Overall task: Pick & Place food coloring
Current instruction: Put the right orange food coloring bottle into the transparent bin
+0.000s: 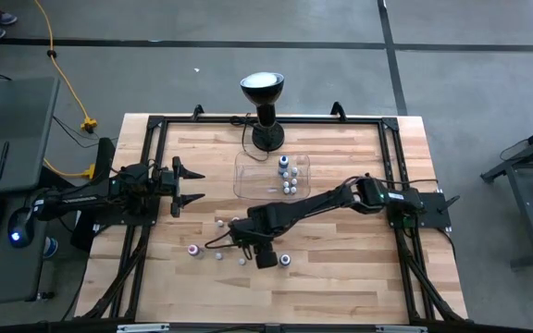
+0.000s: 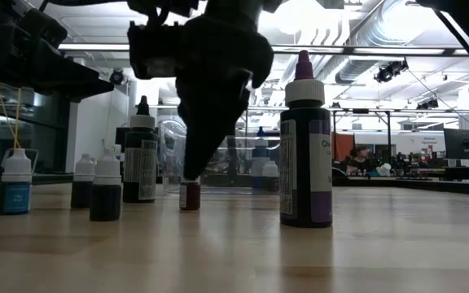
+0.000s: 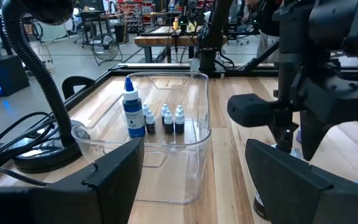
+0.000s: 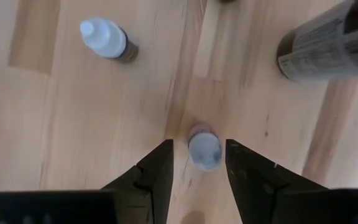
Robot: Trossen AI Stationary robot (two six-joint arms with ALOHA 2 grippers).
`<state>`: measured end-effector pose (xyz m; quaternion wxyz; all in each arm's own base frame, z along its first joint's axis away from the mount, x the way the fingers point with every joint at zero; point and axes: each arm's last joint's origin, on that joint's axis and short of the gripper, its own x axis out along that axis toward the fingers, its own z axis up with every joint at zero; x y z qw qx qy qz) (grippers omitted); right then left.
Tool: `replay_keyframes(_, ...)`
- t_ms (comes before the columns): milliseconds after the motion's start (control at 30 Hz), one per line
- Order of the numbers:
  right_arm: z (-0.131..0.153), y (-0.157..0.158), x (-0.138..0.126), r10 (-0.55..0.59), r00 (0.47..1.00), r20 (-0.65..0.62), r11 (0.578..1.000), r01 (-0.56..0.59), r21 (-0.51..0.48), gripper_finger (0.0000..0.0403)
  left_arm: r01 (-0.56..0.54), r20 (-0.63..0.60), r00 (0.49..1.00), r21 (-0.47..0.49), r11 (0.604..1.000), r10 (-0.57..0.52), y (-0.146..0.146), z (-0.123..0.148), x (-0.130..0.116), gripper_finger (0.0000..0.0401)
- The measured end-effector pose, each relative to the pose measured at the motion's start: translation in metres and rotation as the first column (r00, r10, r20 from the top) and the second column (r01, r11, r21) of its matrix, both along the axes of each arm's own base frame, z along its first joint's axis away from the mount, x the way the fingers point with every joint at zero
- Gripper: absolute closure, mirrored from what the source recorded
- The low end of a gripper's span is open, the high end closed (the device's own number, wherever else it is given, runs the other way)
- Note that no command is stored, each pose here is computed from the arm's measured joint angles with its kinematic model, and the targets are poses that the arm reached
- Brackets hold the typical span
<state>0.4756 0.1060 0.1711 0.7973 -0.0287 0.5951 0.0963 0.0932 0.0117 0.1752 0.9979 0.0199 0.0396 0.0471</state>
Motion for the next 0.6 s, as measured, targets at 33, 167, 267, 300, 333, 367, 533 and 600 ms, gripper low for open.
replay_keyframes(33,-0.0014,-0.0001,-0.0003,-0.003,1.000,-0.003,1.000,0.003,0.001,0.0268,0.000,0.000,1.000,0.000,1.000,0.000,0.0000,0.0001,0.0000,0.0123)
replay_keyframes(167,-0.0021,0.0001,0.0004,-0.003,1.000,0.007,1.000,0.003,0.003,0.0268,0.000,0.000,1.000,0.000,1.000,0.000,0.0000,0.0001,0.0000,0.0123)
replay_keyframes(267,-0.0020,0.0000,0.0008,-0.004,1.000,0.011,1.000,0.005,-0.001,0.0268,0.000,0.000,1.000,0.000,1.000,0.000,0.0000,0.0001,0.0000,0.0123)
replay_keyframes(300,-0.0020,0.0000,0.0009,-0.005,1.000,0.013,1.000,0.005,-0.004,0.0268,0.000,0.000,1.000,0.000,1.000,0.000,0.0000,0.0000,0.0000,0.0123)
replay_keyframes(333,-0.0019,0.0000,0.0010,-0.005,1.000,0.014,1.000,0.006,-0.004,0.0268,0.000,0.000,1.000,0.000,1.000,0.000,0.0000,0.0000,0.0000,0.0123)
replay_keyframes(367,-0.0019,0.0000,0.0010,-0.006,1.000,0.015,1.000,0.006,-0.004,0.0268,0.000,0.000,1.000,0.000,1.000,0.000,0.0000,0.0000,0.0000,0.0123)
replay_keyframes(533,0.0043,-0.0005,0.0002,-0.008,1.000,0.030,1.000,0.008,-0.012,0.0275,0.000,0.000,1.000,0.000,1.000,0.000,0.0000,0.0000,0.0000,0.0123)
replay_keyframes(600,0.0069,-0.0008,-0.0002,-0.009,0.999,0.034,1.000,0.010,-0.016,0.0280,0.000,0.000,1.000,0.000,1.000,0.000,0.0000,0.0001,0.0000,0.0123)
